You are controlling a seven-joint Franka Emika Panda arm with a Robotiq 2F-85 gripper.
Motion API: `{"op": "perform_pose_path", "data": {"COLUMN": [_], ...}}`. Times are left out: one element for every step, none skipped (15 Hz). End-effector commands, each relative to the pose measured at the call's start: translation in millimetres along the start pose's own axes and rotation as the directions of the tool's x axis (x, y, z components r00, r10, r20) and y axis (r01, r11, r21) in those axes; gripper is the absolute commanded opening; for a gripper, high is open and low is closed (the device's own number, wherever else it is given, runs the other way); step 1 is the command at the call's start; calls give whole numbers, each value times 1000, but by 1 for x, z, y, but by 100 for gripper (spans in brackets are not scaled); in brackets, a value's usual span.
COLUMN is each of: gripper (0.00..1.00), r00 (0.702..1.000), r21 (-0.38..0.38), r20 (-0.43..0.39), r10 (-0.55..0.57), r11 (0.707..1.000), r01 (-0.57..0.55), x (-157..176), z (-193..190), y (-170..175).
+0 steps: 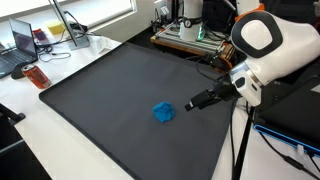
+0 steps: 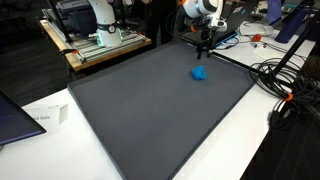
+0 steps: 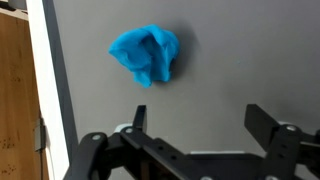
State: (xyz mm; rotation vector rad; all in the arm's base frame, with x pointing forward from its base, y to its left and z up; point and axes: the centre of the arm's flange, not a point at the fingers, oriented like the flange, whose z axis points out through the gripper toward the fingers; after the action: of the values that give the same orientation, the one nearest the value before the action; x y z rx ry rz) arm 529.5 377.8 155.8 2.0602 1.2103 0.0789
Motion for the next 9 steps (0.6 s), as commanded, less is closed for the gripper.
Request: {"op": "perform_pose_path", "data": {"gripper": [100, 100, 100, 100, 100, 100, 100, 100, 100], "r00": [1000, 1000, 1000, 999, 998, 996, 994, 993, 994], "r21": [17, 52, 88, 126, 160, 188, 219, 249, 290], "r20": [-8, 4, 19, 39, 57, 74, 93, 102, 100], "r10": [-4, 2, 14, 18, 35, 47, 51, 52, 50], "r11": [1000, 999, 996, 992, 986, 980, 973, 965, 954], "r01": [4, -3, -16, -23, -44, -60, -70, -77, -78], "x": [5, 7, 9, 12, 15, 16, 17, 17, 17], "z": [-5, -9, -11, -13, -16, -18, -20, -22, -23], "y": [13, 21, 28, 35, 47, 56, 67, 75, 82]}}
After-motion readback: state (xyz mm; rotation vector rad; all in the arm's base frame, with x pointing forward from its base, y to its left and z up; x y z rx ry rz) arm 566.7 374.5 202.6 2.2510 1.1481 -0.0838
